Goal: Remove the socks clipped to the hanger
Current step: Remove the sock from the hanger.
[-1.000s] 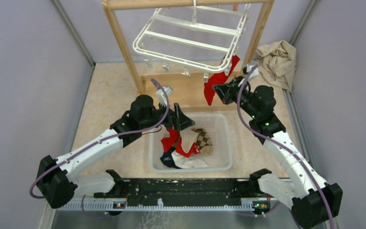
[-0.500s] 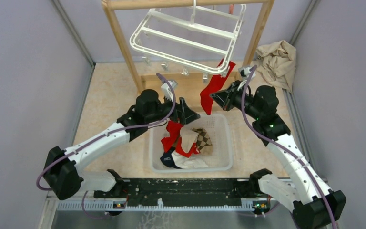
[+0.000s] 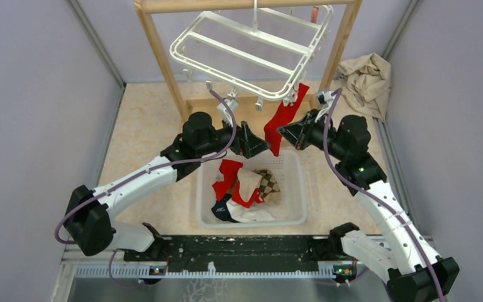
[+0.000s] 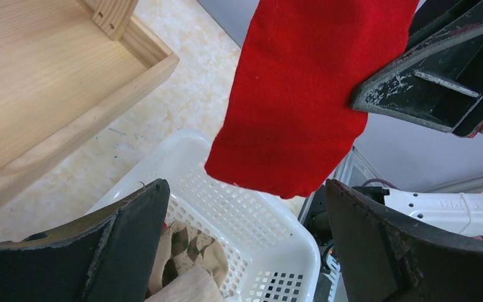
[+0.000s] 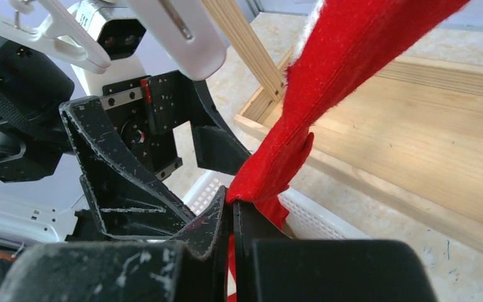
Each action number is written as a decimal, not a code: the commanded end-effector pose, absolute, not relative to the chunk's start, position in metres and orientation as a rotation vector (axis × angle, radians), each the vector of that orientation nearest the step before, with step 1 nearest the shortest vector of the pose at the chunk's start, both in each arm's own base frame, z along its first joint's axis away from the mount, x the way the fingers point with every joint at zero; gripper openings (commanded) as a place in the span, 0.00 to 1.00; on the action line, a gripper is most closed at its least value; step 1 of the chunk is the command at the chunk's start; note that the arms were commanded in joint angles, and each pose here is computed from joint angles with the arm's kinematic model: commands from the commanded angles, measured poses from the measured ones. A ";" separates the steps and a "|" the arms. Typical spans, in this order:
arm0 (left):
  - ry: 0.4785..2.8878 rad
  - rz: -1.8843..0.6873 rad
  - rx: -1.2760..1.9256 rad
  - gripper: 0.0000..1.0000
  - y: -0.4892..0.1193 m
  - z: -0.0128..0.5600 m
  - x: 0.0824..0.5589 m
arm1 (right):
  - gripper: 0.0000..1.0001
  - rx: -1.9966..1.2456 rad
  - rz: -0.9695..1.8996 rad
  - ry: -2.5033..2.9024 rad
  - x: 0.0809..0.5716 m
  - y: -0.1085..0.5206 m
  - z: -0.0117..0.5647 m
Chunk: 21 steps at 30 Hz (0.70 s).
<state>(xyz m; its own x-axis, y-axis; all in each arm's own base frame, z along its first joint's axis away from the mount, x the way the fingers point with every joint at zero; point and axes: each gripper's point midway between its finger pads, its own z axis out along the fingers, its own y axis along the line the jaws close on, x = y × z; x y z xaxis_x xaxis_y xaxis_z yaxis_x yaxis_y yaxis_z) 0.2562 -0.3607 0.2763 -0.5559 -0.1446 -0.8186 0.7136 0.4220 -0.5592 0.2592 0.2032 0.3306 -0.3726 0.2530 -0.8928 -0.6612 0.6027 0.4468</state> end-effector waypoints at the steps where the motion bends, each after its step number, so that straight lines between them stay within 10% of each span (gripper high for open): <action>1: 1.714 -1.312 0.521 0.99 -0.373 0.300 0.256 | 0.00 -0.331 1.024 1.577 0.250 0.199 0.377; 21: 1.608 -1.429 0.589 0.99 -0.392 0.325 0.239 | 0.00 -0.282 1.041 1.589 0.254 0.198 0.379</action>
<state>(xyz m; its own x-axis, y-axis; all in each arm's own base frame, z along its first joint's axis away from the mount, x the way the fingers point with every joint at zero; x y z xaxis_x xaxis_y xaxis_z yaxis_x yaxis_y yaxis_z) 0.2458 -0.3881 0.2842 -0.5515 -0.1501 -0.8206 0.7662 0.2978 -0.5694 0.2529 0.2025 0.3484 -0.3885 0.3066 -0.8690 -0.6469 0.5808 0.4941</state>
